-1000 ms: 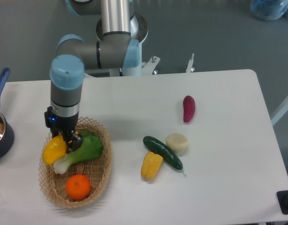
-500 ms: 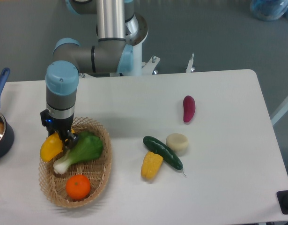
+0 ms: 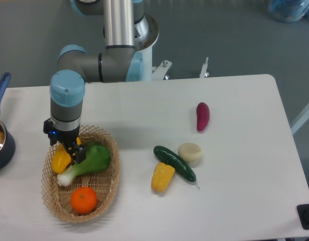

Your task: Place the mango in the basket

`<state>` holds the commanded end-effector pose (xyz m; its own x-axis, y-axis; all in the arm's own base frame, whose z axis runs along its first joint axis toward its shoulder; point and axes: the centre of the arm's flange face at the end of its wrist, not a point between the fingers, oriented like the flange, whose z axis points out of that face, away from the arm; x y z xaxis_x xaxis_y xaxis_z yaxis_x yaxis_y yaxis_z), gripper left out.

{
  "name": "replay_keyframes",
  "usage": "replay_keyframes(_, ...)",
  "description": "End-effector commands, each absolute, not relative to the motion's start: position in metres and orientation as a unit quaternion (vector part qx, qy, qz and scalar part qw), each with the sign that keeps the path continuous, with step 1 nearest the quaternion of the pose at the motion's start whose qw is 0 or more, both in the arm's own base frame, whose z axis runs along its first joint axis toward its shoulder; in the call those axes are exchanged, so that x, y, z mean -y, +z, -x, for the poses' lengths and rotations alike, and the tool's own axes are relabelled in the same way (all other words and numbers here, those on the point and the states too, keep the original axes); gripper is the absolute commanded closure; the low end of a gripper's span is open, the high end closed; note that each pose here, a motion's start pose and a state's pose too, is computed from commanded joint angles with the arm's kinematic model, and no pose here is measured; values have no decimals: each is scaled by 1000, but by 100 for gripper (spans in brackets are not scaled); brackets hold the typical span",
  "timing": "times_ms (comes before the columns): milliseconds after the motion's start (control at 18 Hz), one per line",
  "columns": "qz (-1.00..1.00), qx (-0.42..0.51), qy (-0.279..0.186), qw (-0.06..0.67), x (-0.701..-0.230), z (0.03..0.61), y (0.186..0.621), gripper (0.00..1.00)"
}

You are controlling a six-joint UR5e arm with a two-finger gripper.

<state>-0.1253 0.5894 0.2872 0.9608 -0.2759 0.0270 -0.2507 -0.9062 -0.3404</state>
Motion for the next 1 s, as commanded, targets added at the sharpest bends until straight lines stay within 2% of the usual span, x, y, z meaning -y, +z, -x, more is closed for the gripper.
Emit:
replay_keyframes(278, 962, -98, 36, 251, -590, 195, 397, 0)
replay_keyframes(500, 949, -63, 99, 293, -570, 254, 470, 0)
replay_keyframes(667, 947, -63, 186, 254, -536, 290, 498, 0)
replay_keyframes(722, 947, -77, 201, 240, -529, 290, 505, 0)
replay_keyframes(889, 947, -99, 222, 210, -482, 319, 531, 0)
replay_keyframes(1000, 947, -128, 217, 200, -457, 329, 542, 0)
